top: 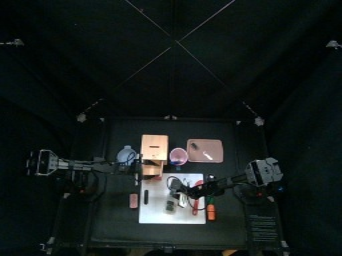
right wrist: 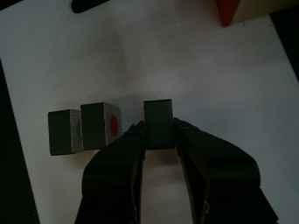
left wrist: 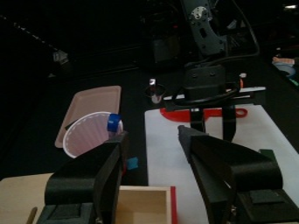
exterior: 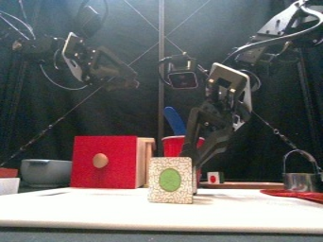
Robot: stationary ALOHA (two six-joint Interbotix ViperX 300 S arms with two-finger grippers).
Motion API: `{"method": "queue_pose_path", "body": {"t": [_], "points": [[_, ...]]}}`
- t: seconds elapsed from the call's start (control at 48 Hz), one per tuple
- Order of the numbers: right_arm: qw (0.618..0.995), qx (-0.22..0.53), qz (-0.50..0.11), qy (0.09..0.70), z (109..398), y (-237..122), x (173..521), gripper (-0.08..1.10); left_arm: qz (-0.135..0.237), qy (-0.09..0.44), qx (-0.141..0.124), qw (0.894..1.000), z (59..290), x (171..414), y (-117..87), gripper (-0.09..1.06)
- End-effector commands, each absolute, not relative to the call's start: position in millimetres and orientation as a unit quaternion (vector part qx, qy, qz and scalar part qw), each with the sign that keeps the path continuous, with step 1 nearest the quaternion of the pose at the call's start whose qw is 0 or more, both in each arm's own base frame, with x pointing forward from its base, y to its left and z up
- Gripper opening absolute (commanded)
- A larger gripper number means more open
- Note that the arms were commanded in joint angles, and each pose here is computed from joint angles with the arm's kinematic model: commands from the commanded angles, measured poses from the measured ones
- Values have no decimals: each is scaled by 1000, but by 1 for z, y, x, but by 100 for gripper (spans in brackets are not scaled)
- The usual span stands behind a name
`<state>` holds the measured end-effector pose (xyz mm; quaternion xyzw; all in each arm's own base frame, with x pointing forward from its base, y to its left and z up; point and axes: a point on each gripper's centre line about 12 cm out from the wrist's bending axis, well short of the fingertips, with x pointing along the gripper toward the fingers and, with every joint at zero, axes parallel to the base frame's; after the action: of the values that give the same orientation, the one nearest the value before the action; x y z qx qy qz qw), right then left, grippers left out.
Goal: Place sushi on board then cut the sushi with the knife then place the pieces on the plate
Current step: Place the 4 sushi pieces on the plate
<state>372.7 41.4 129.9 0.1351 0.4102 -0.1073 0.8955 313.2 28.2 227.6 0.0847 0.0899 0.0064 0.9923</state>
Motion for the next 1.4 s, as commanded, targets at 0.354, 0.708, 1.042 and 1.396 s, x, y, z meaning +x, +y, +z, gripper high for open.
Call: {"method": "queue_pose_path", "body": {"t": [0.354,0.708,1.042,1.396], "points": [[872,114,-298,370,184,-58,269,58,11,78,85,993,234,313,31,85],[829,174,-391,361,161,-151,246,58,12,80,85,993,233,313,31,85],[801,186,-406,400,126,-183,260,68,19,84,80,993,229,311,35,85],[799,172,-414,400,138,-171,259,84,22,87,76,993,228,310,35,85]]}}
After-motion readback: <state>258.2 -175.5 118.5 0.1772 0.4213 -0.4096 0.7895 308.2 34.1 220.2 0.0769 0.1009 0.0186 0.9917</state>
